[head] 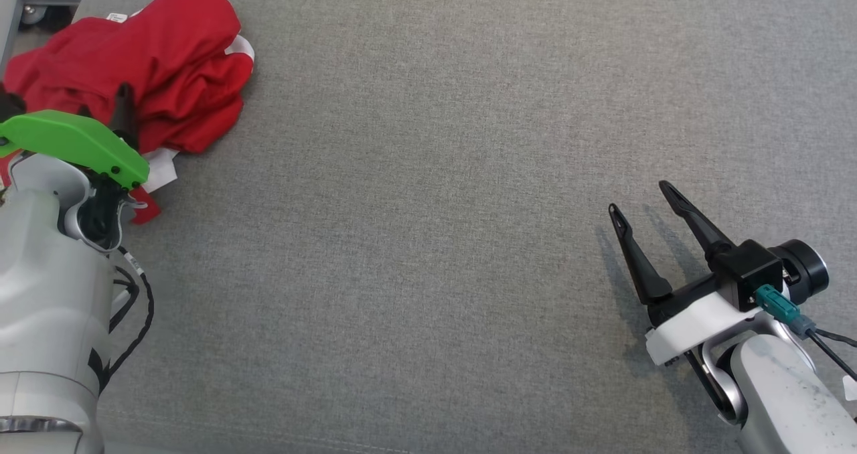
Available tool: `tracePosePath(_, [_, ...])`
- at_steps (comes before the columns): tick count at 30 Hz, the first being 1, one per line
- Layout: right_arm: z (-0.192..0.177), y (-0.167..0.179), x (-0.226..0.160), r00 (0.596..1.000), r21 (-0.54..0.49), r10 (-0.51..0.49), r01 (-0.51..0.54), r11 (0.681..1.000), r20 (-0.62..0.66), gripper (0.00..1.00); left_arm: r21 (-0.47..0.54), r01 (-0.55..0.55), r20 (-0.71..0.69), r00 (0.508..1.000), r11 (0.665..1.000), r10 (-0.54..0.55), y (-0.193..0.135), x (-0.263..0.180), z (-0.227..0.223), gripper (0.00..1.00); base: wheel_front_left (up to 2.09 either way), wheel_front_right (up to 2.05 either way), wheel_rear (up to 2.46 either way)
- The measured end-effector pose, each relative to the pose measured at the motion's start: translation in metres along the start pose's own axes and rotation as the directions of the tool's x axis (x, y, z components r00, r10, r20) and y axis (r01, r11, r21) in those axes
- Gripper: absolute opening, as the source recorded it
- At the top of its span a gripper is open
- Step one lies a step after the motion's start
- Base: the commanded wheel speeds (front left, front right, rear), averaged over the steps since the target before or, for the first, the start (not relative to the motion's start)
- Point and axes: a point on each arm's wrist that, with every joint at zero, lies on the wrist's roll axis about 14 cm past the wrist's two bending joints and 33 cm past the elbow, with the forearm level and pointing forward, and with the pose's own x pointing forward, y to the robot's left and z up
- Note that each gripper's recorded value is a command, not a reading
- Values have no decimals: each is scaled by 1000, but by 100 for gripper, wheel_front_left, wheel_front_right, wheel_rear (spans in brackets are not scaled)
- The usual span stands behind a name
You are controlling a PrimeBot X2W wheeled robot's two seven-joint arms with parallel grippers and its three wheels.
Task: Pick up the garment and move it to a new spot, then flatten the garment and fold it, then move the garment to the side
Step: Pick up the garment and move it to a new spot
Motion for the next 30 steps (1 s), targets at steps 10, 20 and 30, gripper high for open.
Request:
tracePosePath(10, [2,7,-5,1000,2,19,-19,1000,-4,100,43,30,17,999,999,-31,-10,-2,3,4,0,0,0])
tracePosePath(20, [4,9,-12,1000,5,12,-12,1000,-6,100,83,48,50,997,995,-52,-12,-10,14,0,0,0,0])
tracePosePath(30, [14,20,-13,1000,20,19,-19,1000,15,100,238,160,195,958,958,-209,-70,-19,59,0,0,0,0])
